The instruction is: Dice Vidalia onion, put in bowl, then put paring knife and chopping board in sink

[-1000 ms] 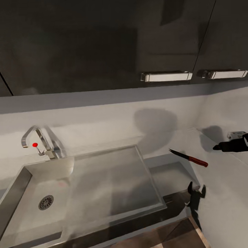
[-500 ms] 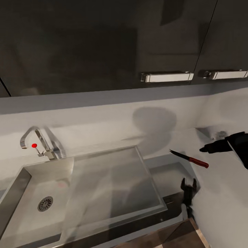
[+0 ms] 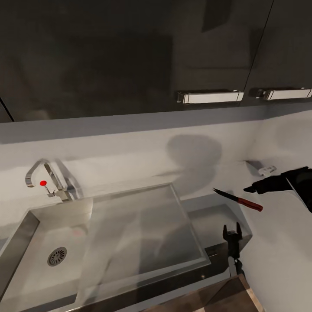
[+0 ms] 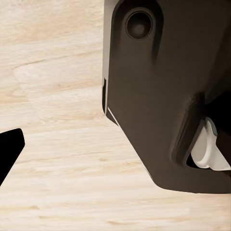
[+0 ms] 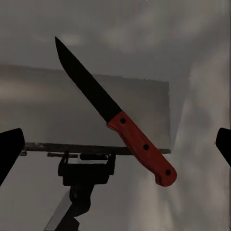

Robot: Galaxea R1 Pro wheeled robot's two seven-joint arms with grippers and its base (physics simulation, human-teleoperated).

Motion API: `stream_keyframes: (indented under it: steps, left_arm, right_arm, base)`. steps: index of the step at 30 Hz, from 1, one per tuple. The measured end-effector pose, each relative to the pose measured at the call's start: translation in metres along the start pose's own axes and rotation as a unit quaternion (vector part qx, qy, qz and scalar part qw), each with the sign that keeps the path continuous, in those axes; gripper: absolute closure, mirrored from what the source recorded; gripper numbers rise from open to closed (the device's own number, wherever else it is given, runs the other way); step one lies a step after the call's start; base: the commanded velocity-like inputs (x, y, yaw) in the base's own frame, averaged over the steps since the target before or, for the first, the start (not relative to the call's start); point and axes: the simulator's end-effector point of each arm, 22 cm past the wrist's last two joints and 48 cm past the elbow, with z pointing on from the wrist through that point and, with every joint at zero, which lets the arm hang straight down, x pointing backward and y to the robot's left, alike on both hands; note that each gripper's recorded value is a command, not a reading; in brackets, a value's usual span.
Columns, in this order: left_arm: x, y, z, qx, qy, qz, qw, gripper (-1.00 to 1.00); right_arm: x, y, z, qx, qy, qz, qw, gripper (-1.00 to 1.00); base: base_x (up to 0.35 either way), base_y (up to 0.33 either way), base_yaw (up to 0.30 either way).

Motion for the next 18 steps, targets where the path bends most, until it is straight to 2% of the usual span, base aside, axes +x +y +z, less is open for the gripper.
stream_keyframes:
  steps: [3, 9, 18]
  left_arm:
    - [0.000, 0.000, 0.000, 0.000, 0.000, 0.000, 1.0000, -1.00]
    - [0.002, 0.000, 0.001, 0.000, 0.003, 0.000, 1.0000, -1.00]
    - [0.007, 0.001, 0.003, -0.001, 0.010, 0.000, 0.9999, -1.00]
  right_arm:
    - [0.015, -0.012, 0.000, 0.005, 0.012, 0.010, 0.9999, -1.00]
    - [0.030, -0.020, 0.004, 0.007, 0.025, 0.021, 0.9994, -1.00]
    - [0.038, -0.021, 0.014, 0.005, 0.027, 0.016, 0.9995, -1.00]
  base:
    - [0.000, 0.000, 0.000]
    - [0.000, 0.000, 0.000]
    - [0.000, 0.000, 0.000]
